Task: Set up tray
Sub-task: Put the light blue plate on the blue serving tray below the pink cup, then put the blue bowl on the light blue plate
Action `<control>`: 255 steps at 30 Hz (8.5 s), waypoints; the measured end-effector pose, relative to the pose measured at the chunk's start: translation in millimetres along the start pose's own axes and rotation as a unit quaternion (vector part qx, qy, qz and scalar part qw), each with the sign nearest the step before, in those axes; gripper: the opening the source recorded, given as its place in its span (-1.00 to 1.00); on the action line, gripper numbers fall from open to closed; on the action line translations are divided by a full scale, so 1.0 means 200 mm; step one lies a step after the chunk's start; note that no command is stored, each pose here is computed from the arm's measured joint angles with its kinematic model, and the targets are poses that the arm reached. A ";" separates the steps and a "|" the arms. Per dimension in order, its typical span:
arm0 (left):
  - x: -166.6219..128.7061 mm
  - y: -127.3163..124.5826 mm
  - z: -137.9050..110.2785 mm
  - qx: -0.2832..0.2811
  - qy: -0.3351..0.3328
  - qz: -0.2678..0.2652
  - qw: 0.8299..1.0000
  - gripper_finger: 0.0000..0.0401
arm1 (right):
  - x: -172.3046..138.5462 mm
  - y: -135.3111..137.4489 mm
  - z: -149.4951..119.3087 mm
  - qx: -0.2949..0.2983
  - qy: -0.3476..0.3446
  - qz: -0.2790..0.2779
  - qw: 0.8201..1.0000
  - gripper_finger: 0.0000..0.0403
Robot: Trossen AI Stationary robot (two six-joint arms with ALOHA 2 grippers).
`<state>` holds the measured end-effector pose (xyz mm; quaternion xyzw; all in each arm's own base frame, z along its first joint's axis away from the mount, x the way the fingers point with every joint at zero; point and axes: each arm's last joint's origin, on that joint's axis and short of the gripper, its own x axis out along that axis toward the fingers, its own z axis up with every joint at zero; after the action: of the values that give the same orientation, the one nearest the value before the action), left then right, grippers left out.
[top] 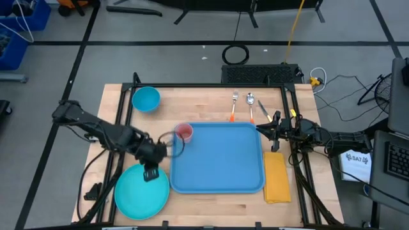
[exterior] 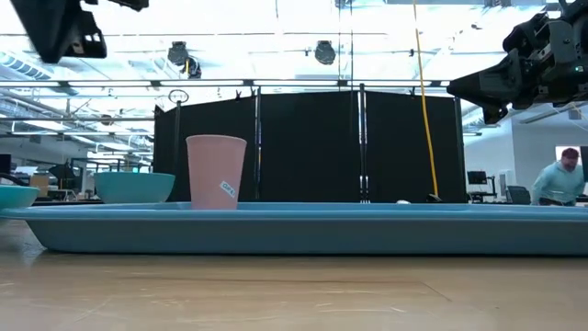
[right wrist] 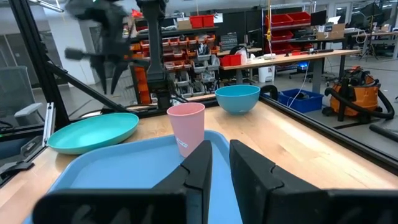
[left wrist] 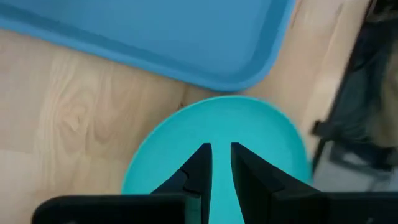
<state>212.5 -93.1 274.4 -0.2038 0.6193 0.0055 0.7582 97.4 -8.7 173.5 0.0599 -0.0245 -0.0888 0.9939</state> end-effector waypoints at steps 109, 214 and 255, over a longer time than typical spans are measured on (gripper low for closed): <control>0.18 0.20 0.45 0.027 -0.125 0.201 0.971 -0.97 | 0.00 0.00 0.00 0.000 0.000 0.000 1.000 -0.76; -0.10 1.23 0.28 -0.222 -0.153 0.232 0.935 -0.96 | 0.00 0.00 0.00 0.000 0.000 0.000 1.000 -0.76; 0.02 0.17 0.00 0.287 -0.402 -0.150 0.856 -0.96 | 0.00 0.00 0.00 0.000 0.000 0.000 1.000 -0.76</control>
<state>204.9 -63.8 259.9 -0.0482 0.1963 -0.2047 0.9577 97.4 -8.7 173.5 0.0599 -0.0246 -0.0888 0.9939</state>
